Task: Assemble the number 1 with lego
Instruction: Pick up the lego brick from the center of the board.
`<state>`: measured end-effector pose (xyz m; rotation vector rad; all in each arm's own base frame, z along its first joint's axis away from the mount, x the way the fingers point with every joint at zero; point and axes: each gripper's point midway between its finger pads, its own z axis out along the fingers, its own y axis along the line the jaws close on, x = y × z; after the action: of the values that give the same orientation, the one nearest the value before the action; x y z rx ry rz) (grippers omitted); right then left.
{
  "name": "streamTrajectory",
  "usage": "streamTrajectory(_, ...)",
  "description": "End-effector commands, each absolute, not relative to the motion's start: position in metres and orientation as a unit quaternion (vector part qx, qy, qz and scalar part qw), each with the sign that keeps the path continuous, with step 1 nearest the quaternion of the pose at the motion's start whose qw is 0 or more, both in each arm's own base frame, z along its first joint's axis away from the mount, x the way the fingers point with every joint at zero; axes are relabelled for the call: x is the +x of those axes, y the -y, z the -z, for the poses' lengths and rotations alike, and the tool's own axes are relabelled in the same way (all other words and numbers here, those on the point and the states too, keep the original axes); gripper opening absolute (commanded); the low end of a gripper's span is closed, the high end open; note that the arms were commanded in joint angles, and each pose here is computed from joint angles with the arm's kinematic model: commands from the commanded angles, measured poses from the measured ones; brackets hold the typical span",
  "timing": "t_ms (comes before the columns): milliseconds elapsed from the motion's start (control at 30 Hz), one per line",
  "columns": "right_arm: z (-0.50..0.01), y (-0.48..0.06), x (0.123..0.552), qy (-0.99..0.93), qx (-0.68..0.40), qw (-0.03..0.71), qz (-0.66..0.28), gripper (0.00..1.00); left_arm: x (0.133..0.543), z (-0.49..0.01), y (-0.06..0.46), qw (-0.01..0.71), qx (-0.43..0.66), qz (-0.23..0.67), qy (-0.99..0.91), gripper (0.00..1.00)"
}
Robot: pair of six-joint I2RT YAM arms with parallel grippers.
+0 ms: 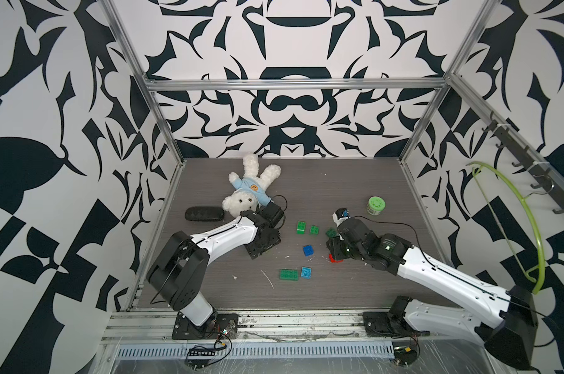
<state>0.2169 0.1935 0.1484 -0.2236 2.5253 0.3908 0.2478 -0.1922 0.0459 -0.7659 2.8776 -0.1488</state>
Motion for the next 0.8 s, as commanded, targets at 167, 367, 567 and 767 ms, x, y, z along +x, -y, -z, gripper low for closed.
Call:
streamTrajectory(167, -0.153, -0.185, 0.213, -0.943, -0.073, 0.292, -0.143, 0.45, 0.251, -0.032, 0.193, 0.052, -0.284, 0.035, -0.957, 0.69)
streamTrajectory(367, -0.153, -0.185, 0.213, -0.943, -0.072, 0.293, -0.144, 0.45, 0.252, -0.026, 0.195, 0.045, -0.286, 0.034, -0.957, 0.61)
streamTrajectory(567, -0.152, -0.187, 0.212, -0.942, -0.074, 0.290, -0.150, 0.45, 0.254, -0.020, 0.192, 0.042, -0.284, 0.031, -0.957, 0.54)
streamTrajectory(767, -0.152, -0.189, 0.211, -0.942, -0.078, 0.287, -0.155, 0.44, 0.255, -0.019, 0.192, 0.041, -0.269, 0.031, -0.962, 0.42)
